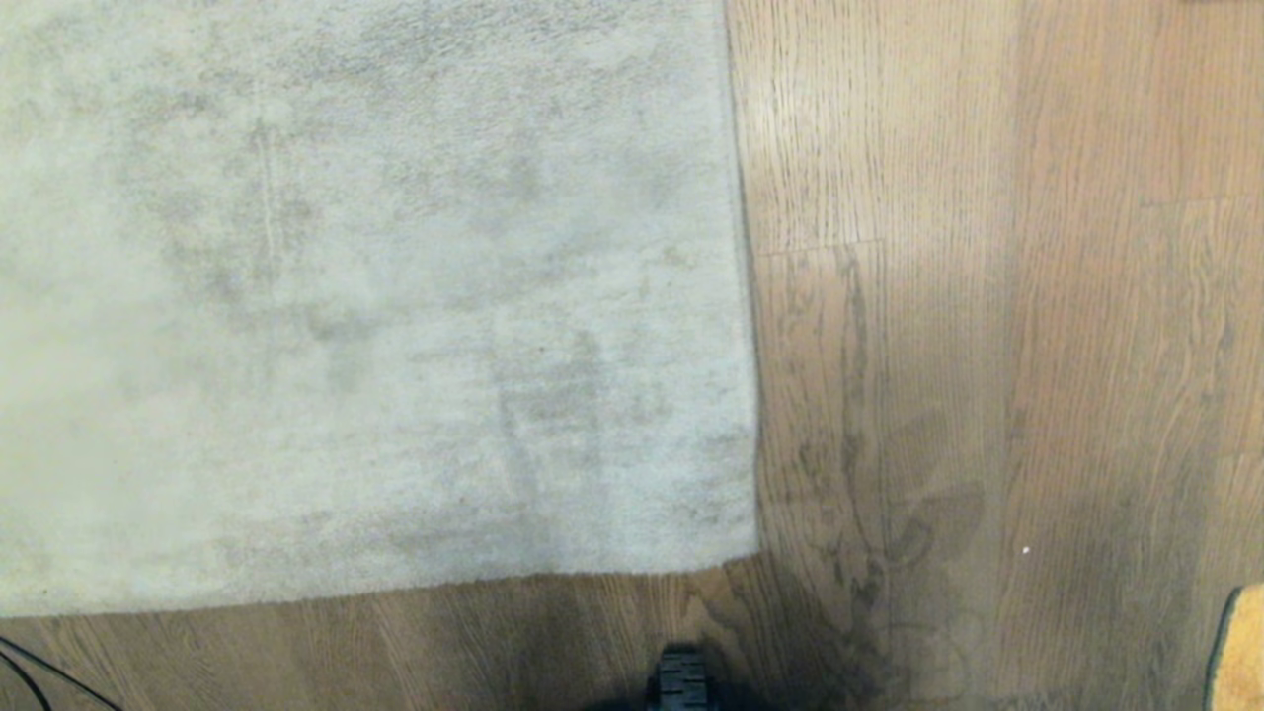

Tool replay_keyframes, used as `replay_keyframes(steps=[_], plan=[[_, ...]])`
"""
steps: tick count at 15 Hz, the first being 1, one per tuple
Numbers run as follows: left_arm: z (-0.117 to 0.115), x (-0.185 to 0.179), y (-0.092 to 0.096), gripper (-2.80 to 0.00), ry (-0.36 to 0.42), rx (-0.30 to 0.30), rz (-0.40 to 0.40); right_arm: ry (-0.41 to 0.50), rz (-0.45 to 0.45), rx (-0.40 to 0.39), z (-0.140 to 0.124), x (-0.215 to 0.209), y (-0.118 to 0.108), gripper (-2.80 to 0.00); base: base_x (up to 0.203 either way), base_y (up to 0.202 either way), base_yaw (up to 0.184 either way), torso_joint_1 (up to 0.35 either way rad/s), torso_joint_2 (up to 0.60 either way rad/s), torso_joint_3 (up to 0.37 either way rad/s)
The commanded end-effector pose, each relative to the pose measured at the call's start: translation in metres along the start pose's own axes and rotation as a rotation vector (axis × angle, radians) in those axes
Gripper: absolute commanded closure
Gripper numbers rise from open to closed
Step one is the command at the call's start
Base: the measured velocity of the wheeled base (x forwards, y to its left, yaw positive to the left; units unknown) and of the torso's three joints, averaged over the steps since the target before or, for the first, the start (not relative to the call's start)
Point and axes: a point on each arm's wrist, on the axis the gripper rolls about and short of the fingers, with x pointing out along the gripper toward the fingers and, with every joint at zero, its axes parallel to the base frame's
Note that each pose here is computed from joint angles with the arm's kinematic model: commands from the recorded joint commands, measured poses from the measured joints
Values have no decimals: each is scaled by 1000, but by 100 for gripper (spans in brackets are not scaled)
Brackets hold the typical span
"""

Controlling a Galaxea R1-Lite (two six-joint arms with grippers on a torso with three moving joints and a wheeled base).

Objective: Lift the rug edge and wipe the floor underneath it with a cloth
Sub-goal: Put down the rag

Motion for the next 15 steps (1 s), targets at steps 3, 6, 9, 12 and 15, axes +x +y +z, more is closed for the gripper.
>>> replay_keyframes(steps=[3,6,9,12,15], plan=[[0,0,0,0,-1,0,0,1,2,-1,0,0,0,0,0,0,0,0,0,0],[0,0,0,0,-1,0,0,1,0,-1,0,0,0,0,0,0,0,0,0,0],[0,0,0,0,-1,0,0,1,2,-1,0,0,0,0,0,0,0,0,0,0],[0,0,0,0,-1,0,0,2,2,-1,0,0,0,0,0,0,0,0,0,0],[0,0,0,0,-1,0,0,2,0,-1,0,0,0,0,0,0,0,0,0,0]])
